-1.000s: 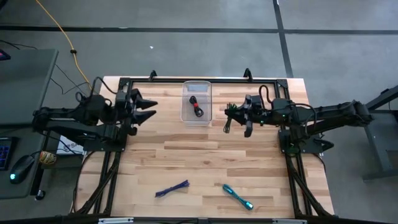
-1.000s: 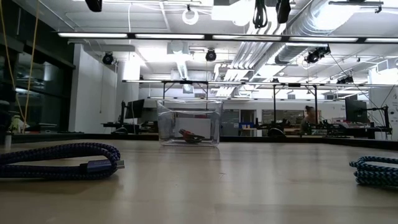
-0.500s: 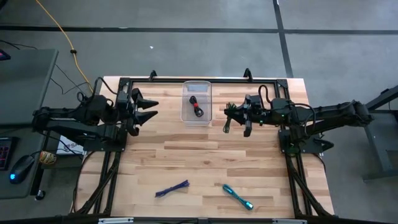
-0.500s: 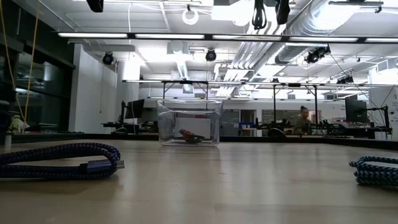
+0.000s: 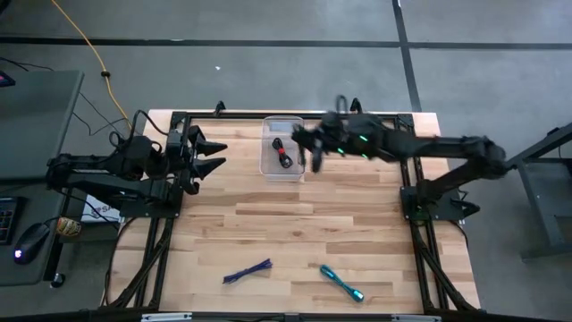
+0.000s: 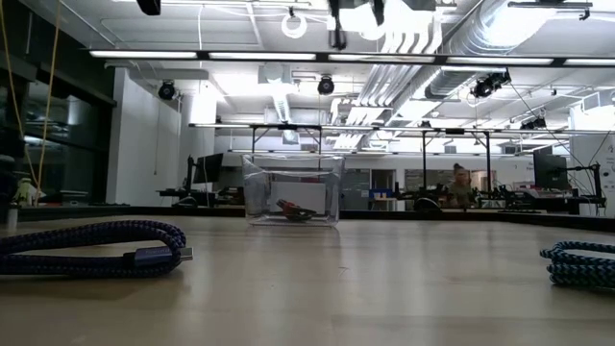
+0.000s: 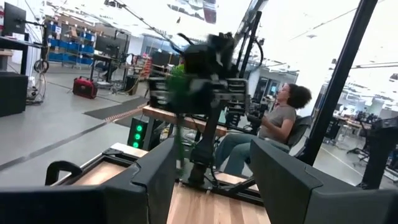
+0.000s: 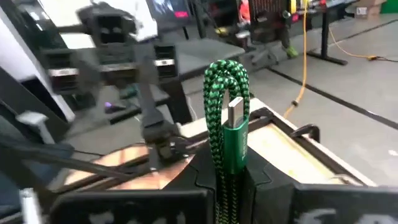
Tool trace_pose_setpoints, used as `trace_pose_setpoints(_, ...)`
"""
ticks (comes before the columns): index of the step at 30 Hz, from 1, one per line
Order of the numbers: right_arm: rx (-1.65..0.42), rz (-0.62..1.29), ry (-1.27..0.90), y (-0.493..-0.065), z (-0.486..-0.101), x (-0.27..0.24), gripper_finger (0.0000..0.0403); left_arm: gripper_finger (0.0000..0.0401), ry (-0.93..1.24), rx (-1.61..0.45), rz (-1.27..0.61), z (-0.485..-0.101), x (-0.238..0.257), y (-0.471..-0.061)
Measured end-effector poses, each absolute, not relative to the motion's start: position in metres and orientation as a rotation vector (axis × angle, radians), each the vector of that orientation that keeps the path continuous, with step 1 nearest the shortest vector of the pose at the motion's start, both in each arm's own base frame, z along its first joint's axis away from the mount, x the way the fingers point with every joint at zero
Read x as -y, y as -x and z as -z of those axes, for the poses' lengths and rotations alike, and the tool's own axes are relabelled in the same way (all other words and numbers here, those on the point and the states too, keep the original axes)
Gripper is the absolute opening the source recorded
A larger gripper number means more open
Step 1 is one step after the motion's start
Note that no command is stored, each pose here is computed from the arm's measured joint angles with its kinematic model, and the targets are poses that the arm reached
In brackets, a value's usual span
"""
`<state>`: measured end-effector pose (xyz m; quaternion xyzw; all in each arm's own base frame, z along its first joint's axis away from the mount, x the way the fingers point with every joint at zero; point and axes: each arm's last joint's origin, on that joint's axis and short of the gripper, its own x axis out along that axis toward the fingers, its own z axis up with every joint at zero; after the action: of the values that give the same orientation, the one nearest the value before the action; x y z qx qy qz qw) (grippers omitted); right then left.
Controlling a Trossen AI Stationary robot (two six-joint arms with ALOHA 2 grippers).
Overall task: Pick and place USB-C Cables
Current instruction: Put the green charger cable into the transparent bin
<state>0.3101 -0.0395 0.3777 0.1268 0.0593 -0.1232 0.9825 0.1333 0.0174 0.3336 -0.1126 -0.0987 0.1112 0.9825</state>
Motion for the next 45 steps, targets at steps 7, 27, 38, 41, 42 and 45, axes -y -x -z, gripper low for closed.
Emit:
trace_pose_setpoints(7, -0.367, 0.371, -0.300, -0.375, -0.368, 0.096, 0.0005, 0.0186, 0.226, 0.200, -0.223, -0.334, -0.017, -0.133)
trace_pose_setpoints(27, -0.748, 0.687, -0.731, -0.447, -0.223, 0.168, 0.0005, 0.0186, 0.226, 0.200, -0.223, -0.334, -0.017, -0.133)
trace_pose_setpoints(38, -0.776, 0.737, -0.809, -0.452, -0.201, 0.168, 0.0005, 0.0186, 0.226, 0.201, -0.223, -0.334, -0.017, -0.133)
trace_pose_setpoints(41, -0.777, 0.744, -0.823, -0.452, -0.201, 0.168, 0.0009, 0.0186, 0.226, 0.200, -0.223, -0.334, -0.017, -0.133)
trace_pose_setpoints(42, -0.777, 0.743, -0.827, -0.451, -0.201, 0.168, 0.0012, 0.0186, 0.226, 0.201, -0.223, -0.334, -0.017, -0.133)
trace_pose_setpoints(45, -0.788, 0.745, -0.828, -0.451, -0.201, 0.167, 0.0015, 0.0186, 0.226, 0.201, -0.223, -0.334, -0.017, -0.133)
